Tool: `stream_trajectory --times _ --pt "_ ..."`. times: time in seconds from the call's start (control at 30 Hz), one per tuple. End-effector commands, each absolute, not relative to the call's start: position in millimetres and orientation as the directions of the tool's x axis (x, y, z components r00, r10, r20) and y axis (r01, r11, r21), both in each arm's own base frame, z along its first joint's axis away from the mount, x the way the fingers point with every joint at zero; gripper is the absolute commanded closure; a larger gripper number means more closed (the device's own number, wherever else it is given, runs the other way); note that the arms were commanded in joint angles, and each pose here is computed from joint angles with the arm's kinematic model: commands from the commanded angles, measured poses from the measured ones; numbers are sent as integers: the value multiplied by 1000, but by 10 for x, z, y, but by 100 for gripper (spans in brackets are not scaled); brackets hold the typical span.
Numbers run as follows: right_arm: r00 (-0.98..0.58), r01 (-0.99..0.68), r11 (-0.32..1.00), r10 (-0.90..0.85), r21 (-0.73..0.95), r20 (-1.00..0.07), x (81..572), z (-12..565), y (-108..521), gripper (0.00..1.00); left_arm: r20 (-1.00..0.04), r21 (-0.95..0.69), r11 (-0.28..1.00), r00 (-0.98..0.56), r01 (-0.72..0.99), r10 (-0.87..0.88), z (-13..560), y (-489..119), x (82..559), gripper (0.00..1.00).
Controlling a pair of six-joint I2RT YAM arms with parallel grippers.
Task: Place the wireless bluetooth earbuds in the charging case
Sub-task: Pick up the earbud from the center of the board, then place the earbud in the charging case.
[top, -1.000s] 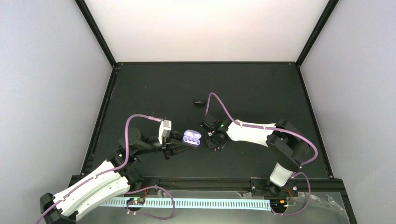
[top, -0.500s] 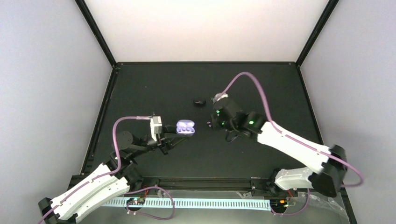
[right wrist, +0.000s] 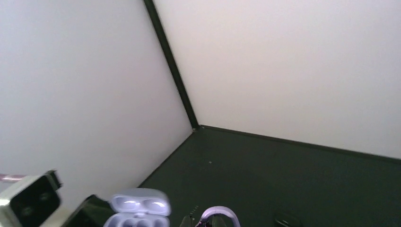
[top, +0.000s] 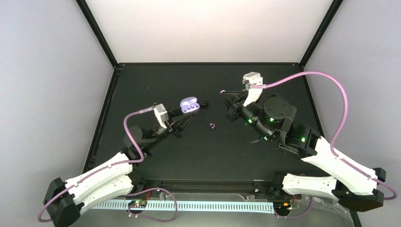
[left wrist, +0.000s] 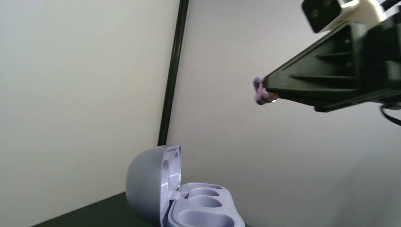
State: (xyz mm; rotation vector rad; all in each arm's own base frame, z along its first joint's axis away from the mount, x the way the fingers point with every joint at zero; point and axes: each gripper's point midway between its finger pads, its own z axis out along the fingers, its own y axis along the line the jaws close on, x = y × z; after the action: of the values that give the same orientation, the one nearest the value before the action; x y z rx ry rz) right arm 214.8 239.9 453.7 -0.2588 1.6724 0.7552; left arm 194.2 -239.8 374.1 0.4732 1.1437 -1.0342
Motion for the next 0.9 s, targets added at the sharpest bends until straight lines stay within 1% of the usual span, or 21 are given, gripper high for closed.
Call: stream_trajectory --times 0.0,0.27,0.57,0.87 --pt "-132 -587 760 250 279 -959 2048 4780 2576 99 -816 -105 524 228 846 -532 4260 -2223 1876 99" --pt "-50 -657 736 172 162 -984 1832 4829 3108 99 -816 -101 542 242 835 -525 4216 -2220 1904 98" --pt "-38 -704 698 151 134 -988 1764 4824 3478 99 -835 -72 607 285 792 -471 4170 -2190 1956 99" --pt "-55 -719 684 121 124 -991 1787 4763 3724 99 -849 -81 634 280 769 -448 4135 -2179 2004 98"
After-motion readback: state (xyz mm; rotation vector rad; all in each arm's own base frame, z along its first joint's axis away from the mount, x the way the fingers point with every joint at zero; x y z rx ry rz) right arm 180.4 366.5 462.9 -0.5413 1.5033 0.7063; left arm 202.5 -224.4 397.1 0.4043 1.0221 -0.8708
